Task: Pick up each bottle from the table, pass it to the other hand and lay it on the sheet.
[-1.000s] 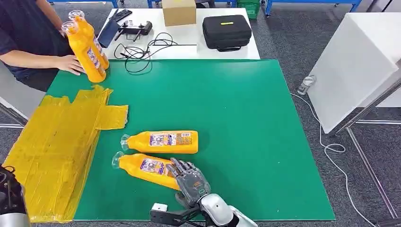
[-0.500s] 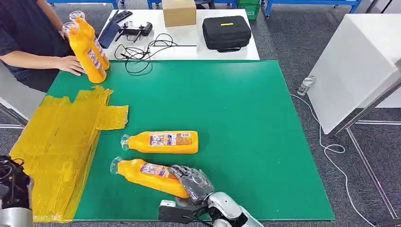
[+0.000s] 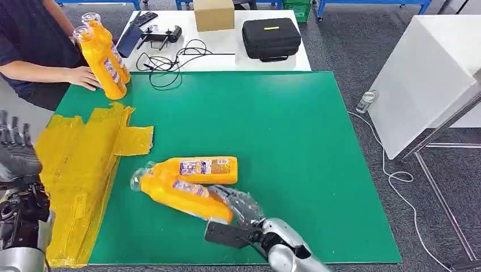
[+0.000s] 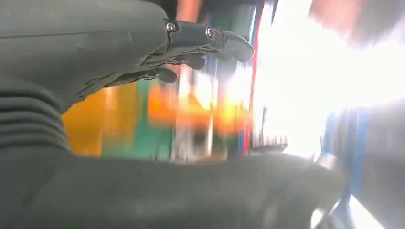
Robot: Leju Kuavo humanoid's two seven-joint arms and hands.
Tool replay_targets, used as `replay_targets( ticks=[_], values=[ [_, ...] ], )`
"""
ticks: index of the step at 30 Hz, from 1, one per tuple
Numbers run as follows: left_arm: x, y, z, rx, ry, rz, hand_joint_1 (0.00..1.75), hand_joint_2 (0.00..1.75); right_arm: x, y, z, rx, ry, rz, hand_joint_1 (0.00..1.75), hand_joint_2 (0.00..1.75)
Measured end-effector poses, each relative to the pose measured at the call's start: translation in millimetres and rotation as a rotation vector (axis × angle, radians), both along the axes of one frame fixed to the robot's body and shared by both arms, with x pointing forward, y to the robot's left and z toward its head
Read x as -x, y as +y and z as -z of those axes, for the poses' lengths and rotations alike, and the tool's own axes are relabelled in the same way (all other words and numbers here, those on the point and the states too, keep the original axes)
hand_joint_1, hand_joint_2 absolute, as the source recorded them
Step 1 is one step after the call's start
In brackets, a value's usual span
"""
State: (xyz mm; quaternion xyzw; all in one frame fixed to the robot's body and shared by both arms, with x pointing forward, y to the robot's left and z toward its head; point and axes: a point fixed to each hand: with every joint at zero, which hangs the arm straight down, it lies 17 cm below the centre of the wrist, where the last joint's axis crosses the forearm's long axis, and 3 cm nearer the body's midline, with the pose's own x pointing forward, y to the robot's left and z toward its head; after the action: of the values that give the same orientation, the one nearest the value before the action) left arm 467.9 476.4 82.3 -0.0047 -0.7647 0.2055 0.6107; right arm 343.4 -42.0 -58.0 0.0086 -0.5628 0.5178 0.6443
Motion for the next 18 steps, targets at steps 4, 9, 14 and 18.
replay_targets(
  ticks=[4, 9, 14, 18],
  values=[
    [0.6, -53.8, 9.7, 0.195, -0.002, 0.221, 0.00, 1.75, -36.7, 8.1, -45.3, -0.072, -0.086, 0.030, 1.75, 1.75],
    [2.1, -88.6, 22.4, 0.235, 0.040, 0.277, 0.00, 1.75, -58.9, 13.5, -74.6, -0.106, -0.147, 0.041, 1.75, 1.75],
    [4.1, -102.3, 24.9, 0.277, 0.056, 0.313, 0.00, 1.75, -66.1, 16.2, -86.4, -0.130, -0.175, 0.054, 1.75, 1.75],
    [13.4, -119.1, 27.4, 0.335, 0.059, 0.371, 0.00, 1.75, -75.2, 16.4, -99.8, -0.142, -0.224, 0.079, 1.75, 1.75]
  ],
)
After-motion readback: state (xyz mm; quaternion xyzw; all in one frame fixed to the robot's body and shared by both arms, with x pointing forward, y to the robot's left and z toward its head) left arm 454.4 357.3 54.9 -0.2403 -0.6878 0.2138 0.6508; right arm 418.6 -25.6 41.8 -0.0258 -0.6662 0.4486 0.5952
